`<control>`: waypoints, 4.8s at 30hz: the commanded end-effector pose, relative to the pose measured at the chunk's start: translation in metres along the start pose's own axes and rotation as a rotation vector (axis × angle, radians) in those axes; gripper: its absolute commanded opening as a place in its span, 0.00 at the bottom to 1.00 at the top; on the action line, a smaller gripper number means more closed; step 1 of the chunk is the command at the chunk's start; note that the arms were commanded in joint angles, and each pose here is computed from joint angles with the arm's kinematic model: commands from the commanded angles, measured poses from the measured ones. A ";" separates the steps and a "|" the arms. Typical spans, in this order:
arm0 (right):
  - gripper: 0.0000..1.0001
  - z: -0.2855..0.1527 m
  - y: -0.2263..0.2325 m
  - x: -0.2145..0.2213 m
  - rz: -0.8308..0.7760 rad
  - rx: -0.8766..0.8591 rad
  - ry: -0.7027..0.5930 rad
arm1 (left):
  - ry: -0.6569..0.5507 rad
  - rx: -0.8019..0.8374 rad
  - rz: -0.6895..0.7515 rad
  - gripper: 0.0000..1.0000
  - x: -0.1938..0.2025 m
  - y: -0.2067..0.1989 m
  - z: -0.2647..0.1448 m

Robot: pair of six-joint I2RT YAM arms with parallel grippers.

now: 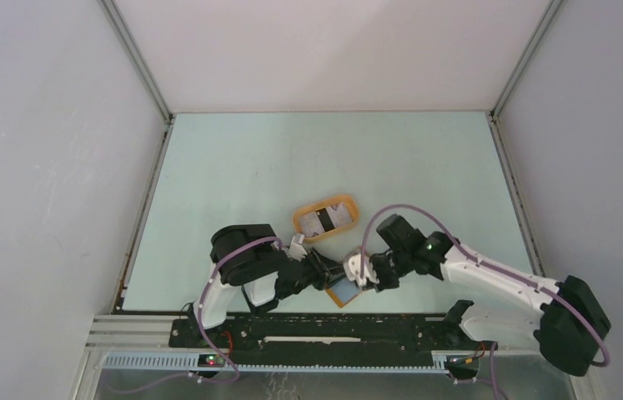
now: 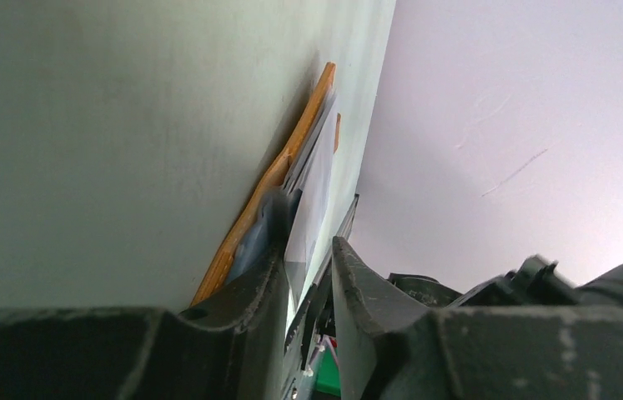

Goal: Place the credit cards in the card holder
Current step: Insert the credit card into the card holder, then close the card holder at the center of the board.

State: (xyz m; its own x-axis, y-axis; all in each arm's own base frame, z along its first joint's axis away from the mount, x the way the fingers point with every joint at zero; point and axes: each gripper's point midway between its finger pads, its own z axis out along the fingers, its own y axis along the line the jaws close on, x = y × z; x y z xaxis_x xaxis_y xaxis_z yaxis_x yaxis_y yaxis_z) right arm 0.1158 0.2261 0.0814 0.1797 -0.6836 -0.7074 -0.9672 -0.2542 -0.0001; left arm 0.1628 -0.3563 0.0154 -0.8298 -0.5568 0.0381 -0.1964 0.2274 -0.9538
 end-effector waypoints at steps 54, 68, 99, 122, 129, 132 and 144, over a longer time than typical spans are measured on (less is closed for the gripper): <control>0.10 0.003 -0.027 0.001 -0.294 0.140 0.139 | 0.074 -0.068 0.076 0.38 0.009 0.024 -0.015; 0.33 -0.064 -0.028 -0.037 0.090 0.120 -0.120 | 0.102 0.017 0.198 0.41 0.019 -0.003 -0.045; 0.92 -0.082 -0.075 0.008 0.711 0.231 -0.181 | -0.111 -0.048 1.202 0.65 -0.019 -0.083 -0.118; 0.72 -0.028 -0.085 0.043 0.481 0.150 0.151 | -0.037 -0.016 1.196 1.00 -0.013 -0.034 -0.123; 0.68 -0.037 -0.087 0.041 0.266 0.145 0.102 | -0.048 -0.037 1.199 0.98 -0.021 -0.029 -0.124; 0.68 -0.038 -0.075 0.031 0.051 0.081 0.042 | -0.048 -0.007 1.221 0.98 -0.020 -0.034 -0.123; 0.64 -0.010 -0.086 0.069 -0.155 0.006 0.198 | 0.004 0.035 1.223 0.96 -0.010 -0.032 -0.118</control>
State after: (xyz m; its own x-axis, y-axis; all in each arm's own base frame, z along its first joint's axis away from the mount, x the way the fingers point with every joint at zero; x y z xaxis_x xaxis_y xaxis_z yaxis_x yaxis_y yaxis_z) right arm 0.1995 0.1890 0.0479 0.2654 -0.7646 -0.5874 -0.9535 -0.2983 -0.0426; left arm 0.1184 -0.2590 0.0761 -0.4704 0.0245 -0.8821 0.7037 0.6135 -0.3583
